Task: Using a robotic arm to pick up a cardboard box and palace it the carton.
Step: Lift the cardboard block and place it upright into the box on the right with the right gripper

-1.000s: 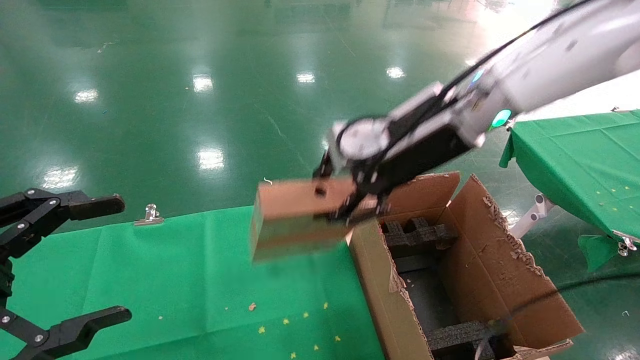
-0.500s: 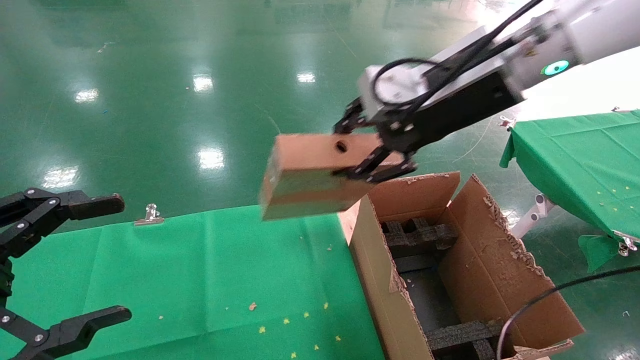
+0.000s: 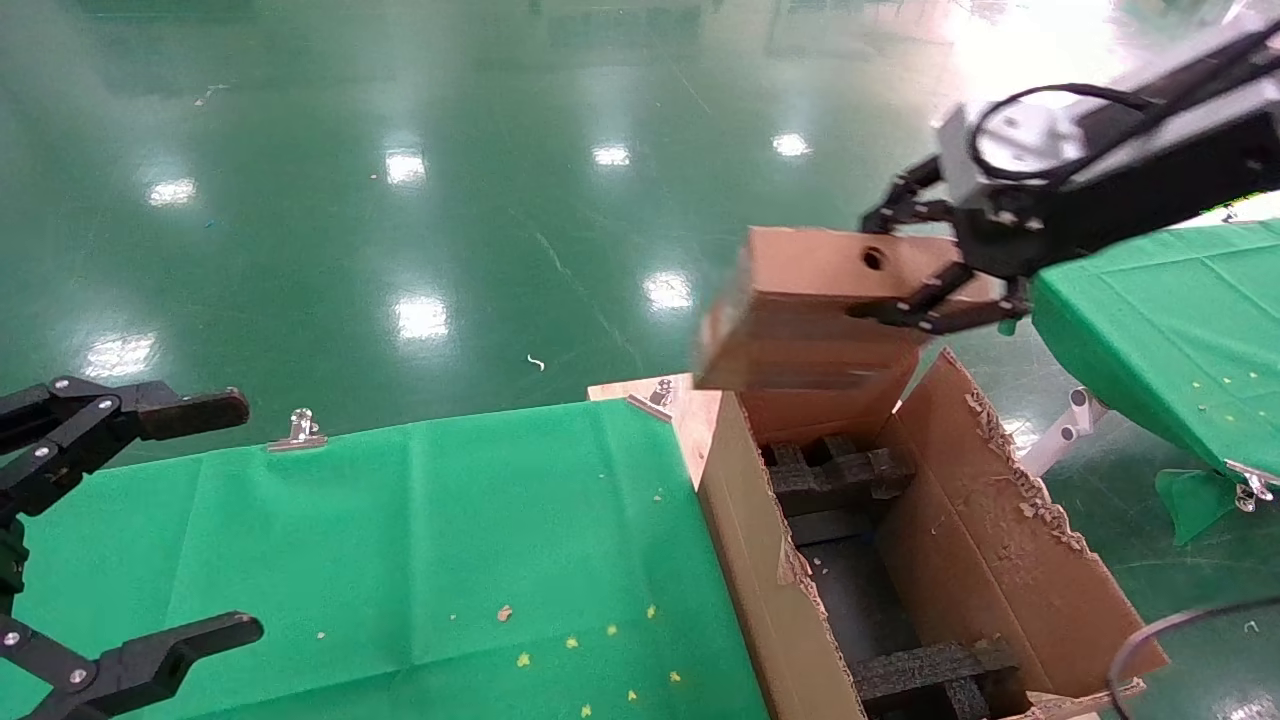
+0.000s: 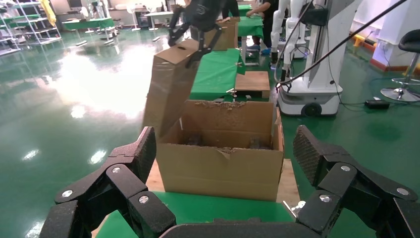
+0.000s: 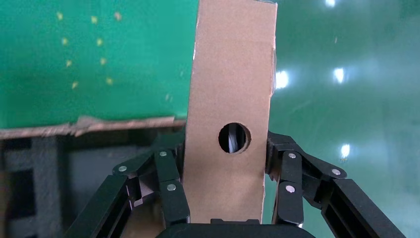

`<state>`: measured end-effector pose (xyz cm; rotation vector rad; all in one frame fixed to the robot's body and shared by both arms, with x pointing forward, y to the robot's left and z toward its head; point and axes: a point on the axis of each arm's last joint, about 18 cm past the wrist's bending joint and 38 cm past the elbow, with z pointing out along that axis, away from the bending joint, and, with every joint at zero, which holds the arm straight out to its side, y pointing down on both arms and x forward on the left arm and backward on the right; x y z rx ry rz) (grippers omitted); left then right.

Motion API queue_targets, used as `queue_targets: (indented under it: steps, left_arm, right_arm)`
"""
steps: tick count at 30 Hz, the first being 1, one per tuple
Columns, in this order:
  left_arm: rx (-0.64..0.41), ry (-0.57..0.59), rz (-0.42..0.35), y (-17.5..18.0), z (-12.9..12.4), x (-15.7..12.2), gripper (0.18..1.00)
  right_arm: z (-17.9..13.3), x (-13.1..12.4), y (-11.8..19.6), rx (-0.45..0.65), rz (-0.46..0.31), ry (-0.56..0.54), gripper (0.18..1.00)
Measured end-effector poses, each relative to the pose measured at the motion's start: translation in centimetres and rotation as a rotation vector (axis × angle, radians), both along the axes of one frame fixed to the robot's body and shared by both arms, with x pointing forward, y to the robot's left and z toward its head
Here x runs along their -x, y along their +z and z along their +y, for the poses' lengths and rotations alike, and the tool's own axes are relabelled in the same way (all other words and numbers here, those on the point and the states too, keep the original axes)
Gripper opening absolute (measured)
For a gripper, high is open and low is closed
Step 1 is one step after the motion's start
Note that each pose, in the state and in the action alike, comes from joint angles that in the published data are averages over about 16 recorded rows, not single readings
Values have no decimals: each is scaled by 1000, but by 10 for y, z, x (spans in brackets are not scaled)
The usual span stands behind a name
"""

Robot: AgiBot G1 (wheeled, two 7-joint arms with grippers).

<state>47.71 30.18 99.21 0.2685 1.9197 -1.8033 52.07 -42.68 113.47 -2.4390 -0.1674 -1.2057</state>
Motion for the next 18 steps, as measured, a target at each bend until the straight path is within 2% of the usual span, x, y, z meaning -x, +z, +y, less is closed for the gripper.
queue_targets:
  steps: [10,18]
  left_arm:
    - [0,0,0,0,0,0,1001]
    - [0,0,0,0,0,0,1001]
  right_arm:
    - [-53,24,-25,-8,76,-151,458]
    - [-76,28,-57,-85,190,-254,458]
